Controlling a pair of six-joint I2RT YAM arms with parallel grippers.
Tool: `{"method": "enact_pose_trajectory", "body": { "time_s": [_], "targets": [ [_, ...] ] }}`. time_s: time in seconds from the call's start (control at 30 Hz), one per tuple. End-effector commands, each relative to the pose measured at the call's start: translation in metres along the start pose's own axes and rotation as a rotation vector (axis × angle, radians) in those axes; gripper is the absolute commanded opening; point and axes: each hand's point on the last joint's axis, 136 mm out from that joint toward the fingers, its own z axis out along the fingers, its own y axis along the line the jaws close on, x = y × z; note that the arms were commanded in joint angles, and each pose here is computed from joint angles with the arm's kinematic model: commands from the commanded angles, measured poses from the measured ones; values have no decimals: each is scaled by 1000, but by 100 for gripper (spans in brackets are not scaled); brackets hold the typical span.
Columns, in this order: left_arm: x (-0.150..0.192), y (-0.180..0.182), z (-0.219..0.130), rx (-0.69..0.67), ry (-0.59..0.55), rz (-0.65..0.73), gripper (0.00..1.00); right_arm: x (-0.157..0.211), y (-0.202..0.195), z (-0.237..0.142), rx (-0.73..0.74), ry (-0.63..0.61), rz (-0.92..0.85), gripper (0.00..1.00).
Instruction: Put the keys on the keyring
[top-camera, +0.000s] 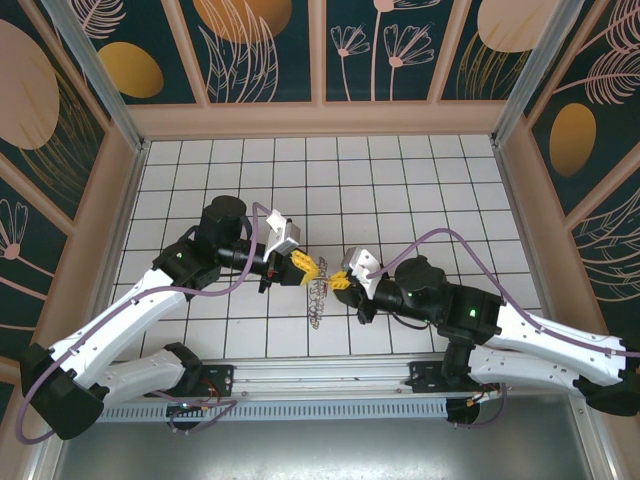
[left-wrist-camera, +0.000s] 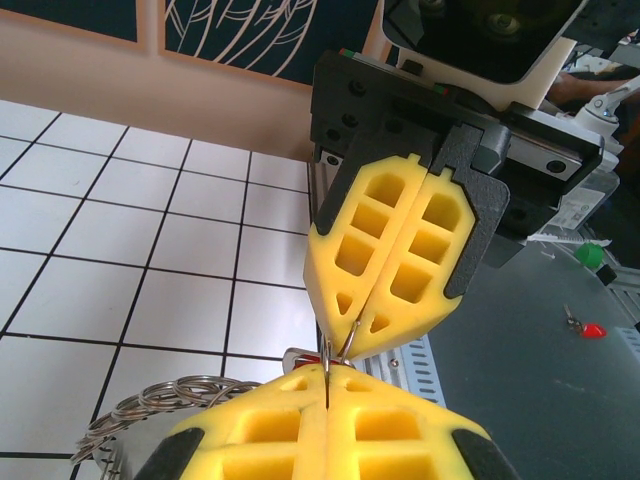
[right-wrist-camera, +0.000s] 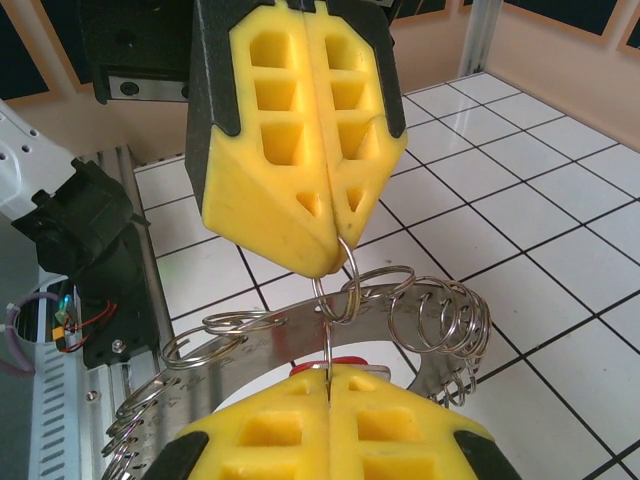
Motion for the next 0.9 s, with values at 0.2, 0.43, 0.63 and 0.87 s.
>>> {"method": "enact_pose_trajectory", "body": {
  "time_s": [0.2,0.43,0.63,0.87],
  "targets": [
    [-17,-6,-2,11,-38,61,0,-12,-4,-2,25,-43,1,0],
    [-17,-6,-2,11,-37,60,0,-11,-5,-3,31,-37,7,0],
    [-16,-6,-2,7,-38,60,0,-11,-3,-4,24,-37,8,0],
    [-16,-6,-2,5,-36,59,0,-11,-3,-5,24,-35,16,0]
  ]
}}
